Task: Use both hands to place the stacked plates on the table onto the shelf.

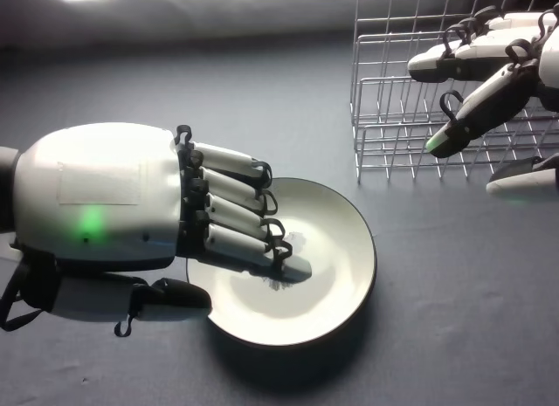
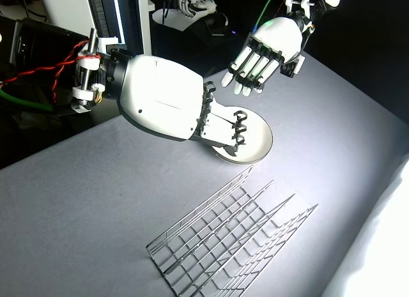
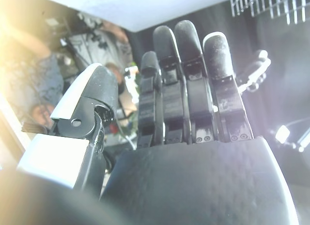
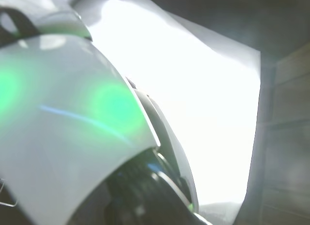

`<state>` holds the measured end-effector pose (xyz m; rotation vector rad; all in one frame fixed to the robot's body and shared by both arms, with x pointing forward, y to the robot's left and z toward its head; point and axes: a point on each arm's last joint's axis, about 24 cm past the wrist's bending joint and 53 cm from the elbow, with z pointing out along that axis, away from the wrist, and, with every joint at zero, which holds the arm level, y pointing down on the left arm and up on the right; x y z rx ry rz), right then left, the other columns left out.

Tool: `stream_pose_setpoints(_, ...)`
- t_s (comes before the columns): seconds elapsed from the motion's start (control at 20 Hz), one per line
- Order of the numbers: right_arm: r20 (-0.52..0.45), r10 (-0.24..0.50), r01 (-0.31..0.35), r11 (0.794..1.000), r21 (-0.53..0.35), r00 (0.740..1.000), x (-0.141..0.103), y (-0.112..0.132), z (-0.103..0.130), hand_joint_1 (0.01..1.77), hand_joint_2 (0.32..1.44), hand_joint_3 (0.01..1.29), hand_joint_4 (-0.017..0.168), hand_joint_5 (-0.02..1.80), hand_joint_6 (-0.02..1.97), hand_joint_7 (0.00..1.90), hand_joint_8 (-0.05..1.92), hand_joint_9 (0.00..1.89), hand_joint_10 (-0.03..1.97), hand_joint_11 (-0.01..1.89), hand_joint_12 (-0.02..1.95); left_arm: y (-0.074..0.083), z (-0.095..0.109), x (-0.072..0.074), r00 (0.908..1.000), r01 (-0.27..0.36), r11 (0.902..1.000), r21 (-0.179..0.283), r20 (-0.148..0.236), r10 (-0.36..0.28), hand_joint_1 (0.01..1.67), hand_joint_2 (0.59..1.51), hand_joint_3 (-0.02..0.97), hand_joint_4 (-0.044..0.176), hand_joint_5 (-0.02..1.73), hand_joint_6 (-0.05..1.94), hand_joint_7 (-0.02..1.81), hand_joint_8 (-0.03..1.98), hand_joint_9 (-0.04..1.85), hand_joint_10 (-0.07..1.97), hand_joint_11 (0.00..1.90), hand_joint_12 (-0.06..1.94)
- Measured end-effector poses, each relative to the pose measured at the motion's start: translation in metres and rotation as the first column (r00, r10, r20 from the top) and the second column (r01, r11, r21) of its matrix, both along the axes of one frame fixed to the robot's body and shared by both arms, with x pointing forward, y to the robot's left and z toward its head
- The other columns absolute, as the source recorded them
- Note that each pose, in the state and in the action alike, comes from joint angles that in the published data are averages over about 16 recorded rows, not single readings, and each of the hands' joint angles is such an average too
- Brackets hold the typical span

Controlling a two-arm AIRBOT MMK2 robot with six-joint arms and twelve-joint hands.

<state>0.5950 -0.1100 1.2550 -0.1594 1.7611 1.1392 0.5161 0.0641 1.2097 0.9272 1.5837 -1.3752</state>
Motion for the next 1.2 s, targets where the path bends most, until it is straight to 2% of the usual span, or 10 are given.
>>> stream_pose_setpoints(0.2,-0.001,0.0,0.0,1.0,-0.001,1.0,0.0,0.0,-0.001,0.18,1.21,0.05,-0.003,0.25,0.02,0.09,0.02,0.08,0.02,0.01,0.34,0.001,0.0,0.001,1.0,0.001,1.0,0.003,-0.001,-0.001,0.12,1.163,0.075,-0.003,0.09,0.01,0.11,0.12,0.1,0.24,0.06,0.53)
stream_pose_setpoints(0.4,-0.002,0.001,-0.001,1.0,-0.002,1.0,0.0,0.0,-0.001,0.14,1.22,0.04,-0.003,0.21,0.02,0.09,0.02,0.08,0.02,0.01,0.32,0.001,0.001,0.001,1.0,0.006,0.9999,0.01,0.0,-0.006,0.09,1.146,0.068,-0.003,0.07,0.01,0.09,0.09,0.08,0.18,0.05,0.39)
stream_pose_setpoints(0.55,-0.002,0.002,-0.002,1.0,-0.004,1.0,0.001,0.001,-0.002,0.03,1.22,0.03,-0.003,0.12,0.02,0.09,0.01,0.08,0.01,0.01,0.27,0.001,0.002,0.001,0.9999,0.012,0.9997,0.019,0.001,-0.012,0.03,1.092,0.064,-0.004,0.02,0.01,0.02,0.0,0.02,0.03,0.02,0.12)
stream_pose_setpoints(0.65,-0.002,0.003,-0.003,1.0,-0.006,1.0,0.003,0.002,-0.003,0.01,1.23,0.02,-0.003,0.11,0.02,0.09,0.01,0.08,0.0,0.01,0.26,0.002,0.003,0.002,0.9999,0.016,0.9995,0.026,0.002,-0.016,0.02,1.09,0.04,-0.004,0.02,0.01,0.01,0.0,0.02,0.0,0.01,0.0)
stream_pose_setpoints(1.05,0.003,0.01,-0.01,1.0,-0.009,1.0,0.013,0.007,-0.006,0.01,1.23,0.01,-0.003,0.11,0.01,0.09,0.0,0.09,0.0,0.01,0.25,0.011,-0.005,0.008,0.999,0.044,0.9954,0.085,0.001,-0.044,0.02,1.09,0.033,-0.003,0.02,0.01,0.02,-0.01,0.02,0.01,0.01,-0.02)
stream_pose_setpoints(1.2,0.005,0.013,-0.013,1.0,-0.01,1.0,0.017,0.011,-0.008,0.08,1.2,0.01,-0.003,0.1,0.01,0.09,0.0,0.09,0.0,0.01,0.26,0.018,-0.013,0.011,0.9982,0.06,0.9912,0.118,-0.003,-0.06,0.02,1.088,0.029,-0.003,0.02,0.01,0.02,-0.01,0.02,0.01,0.01,-0.02)
